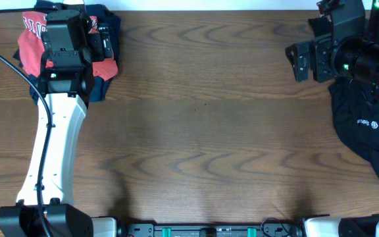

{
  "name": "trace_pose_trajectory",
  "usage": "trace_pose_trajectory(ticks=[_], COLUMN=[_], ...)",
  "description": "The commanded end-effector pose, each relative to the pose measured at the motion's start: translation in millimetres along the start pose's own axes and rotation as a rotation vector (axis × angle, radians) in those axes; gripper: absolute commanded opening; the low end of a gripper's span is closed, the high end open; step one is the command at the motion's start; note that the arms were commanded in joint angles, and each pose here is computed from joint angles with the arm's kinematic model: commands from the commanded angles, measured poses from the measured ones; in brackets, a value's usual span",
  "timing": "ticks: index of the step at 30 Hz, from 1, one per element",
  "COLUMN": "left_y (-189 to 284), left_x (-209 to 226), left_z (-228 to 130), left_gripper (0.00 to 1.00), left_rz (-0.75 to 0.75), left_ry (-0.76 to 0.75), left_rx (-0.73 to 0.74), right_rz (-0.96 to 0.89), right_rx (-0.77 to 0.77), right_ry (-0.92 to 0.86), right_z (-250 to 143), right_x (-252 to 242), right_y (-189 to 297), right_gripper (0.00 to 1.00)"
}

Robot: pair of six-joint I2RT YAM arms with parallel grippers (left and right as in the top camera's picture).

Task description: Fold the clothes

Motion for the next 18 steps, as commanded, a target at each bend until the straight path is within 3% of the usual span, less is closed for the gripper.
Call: trace_pose_trajectory(ticks=[1, 10, 18], left_y=[1, 1, 1], left_x=[2, 2, 2], left_z=[0, 0, 0], left_gripper=[0.98, 0.98, 0.98], left_rz=[0.009, 0.009, 0.009], left_ry=[0.014, 0.014, 0.014], left_rx=[-0.001, -0.001, -0.001], right_rz=[-0.039, -0.107, -0.139], right_rx=[0.030, -0.102, -0.183], right_ry=[0.002, 0.100, 0.109], right_z=[-10, -42, -126], right_x=[-2, 6, 34], right_y=[-1, -11, -41], right_gripper=[0.99, 0.99, 0.99])
Point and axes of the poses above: each gripper's point midway between its finger pads, its own y axis back along the fingers, its own x axis along the line the jaws close on, z = x × y, the point moved 8 cm from there along y, back along the fingers, and after that the axes turned 14 degrees about y, right-handed, at the moved point
